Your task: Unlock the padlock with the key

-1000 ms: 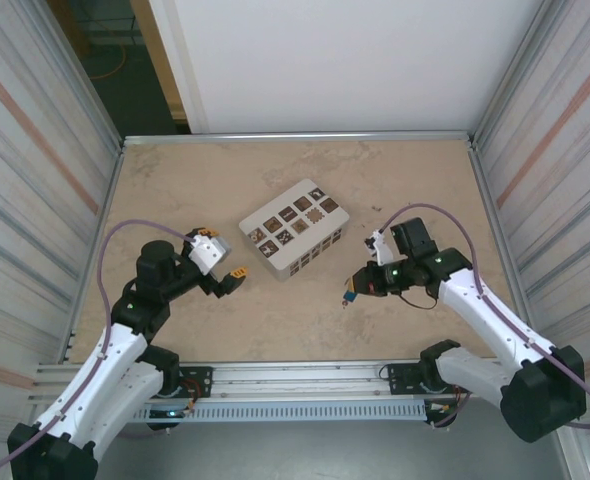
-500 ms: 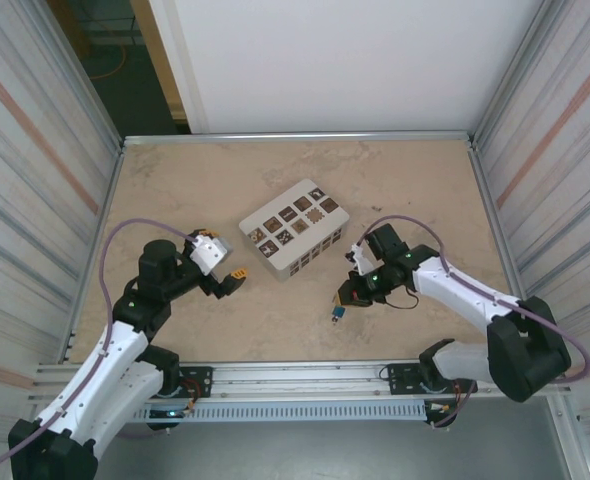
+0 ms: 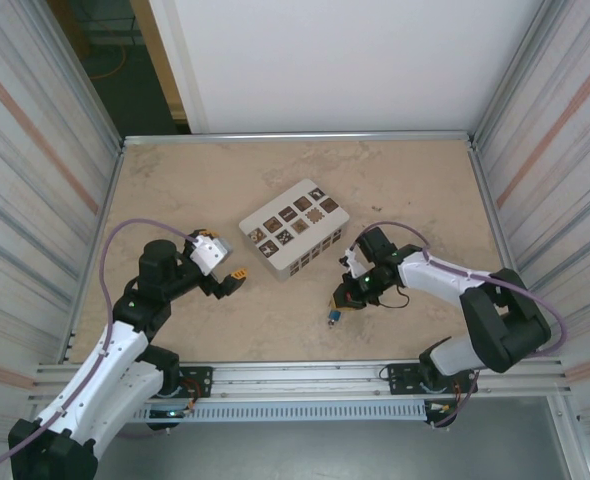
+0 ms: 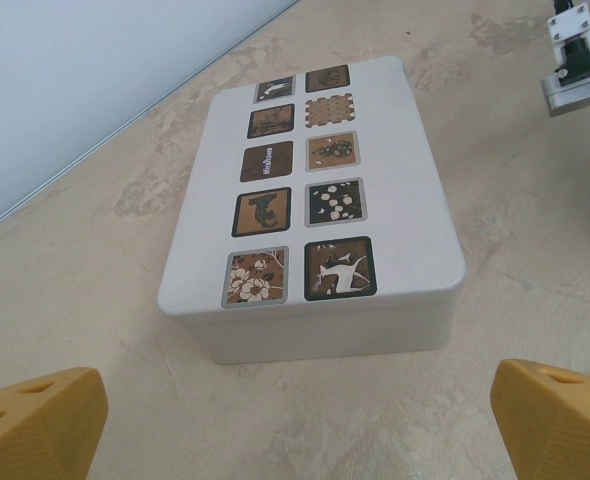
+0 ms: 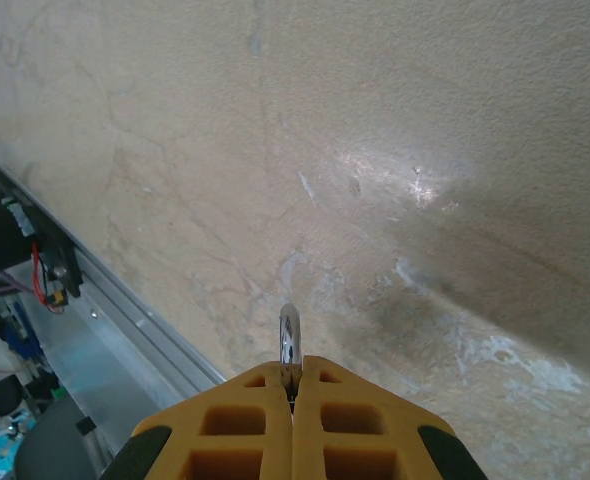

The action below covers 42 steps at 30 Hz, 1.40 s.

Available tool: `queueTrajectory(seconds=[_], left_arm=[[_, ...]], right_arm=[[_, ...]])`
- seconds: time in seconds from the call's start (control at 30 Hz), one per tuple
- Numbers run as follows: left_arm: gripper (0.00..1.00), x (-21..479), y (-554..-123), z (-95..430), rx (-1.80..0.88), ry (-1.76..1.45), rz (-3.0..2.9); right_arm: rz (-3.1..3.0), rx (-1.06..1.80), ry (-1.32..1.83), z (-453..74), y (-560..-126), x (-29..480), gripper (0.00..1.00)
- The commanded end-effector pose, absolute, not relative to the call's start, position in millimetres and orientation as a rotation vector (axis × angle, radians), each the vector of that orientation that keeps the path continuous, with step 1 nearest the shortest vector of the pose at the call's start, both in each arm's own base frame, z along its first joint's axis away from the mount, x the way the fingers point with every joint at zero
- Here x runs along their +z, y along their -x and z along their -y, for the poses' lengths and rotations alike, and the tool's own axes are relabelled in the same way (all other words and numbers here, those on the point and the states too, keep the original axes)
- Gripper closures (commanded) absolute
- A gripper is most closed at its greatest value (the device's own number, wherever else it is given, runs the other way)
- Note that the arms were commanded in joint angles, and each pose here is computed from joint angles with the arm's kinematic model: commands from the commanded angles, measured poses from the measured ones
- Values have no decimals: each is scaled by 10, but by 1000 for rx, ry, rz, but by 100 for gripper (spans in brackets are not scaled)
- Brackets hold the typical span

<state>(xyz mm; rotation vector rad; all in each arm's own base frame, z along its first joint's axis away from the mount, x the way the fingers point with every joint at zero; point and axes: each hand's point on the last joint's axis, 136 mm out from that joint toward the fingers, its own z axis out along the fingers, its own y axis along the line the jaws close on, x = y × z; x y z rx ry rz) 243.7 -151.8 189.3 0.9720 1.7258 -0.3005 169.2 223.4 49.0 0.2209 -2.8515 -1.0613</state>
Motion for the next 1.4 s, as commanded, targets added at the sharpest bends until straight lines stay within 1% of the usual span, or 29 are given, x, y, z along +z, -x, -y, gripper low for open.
queueTrajectory(seconds=[0.0, 0.2, 0.4, 0.67, 0.8, 0.9, 1.0, 1.2, 1.37], left_arm=[[1, 1884, -2419, 1540, -302, -999, -1719], [1, 1871, -2419, 1552, -310, -1004, -1721], [1, 1867, -2420, 1553, -308, -1009, -1721], [1, 1863, -2423, 1547, -303, -1011, -1723], [1, 1854, -2422, 1544, -301, -1012, -1725], [1, 1859, -2421, 1547, -302, -1013, -1724], [1, 1850, -2422, 1544, -302, -1012, -1727], [1, 1835, -2424, 1546, -301, -1017, -1731], [1, 1830, -2425, 1548, -302, -1019, -1731]], right_arm=[[2811, -1071, -214, -2270, -1644, 423, 100], [2793, -1038, -195, -2263, -1638, 294, 99], [2802, -1015, -191, -2245, -1655, 252, 87], [2829, -1014, -199, -2220, -1698, 317, 78], [2876, -1029, -212, -2204, -1752, 428, 72], [2925, -1045, -215, -2167, -1817, 543, 70], [2999, -1064, -231, -2120, -1905, 694, 64], [3179, -1099, -246, -1989, -2124, 1034, 55], [3344, -1111, -260, -1887, -2335, 1297, 53]])
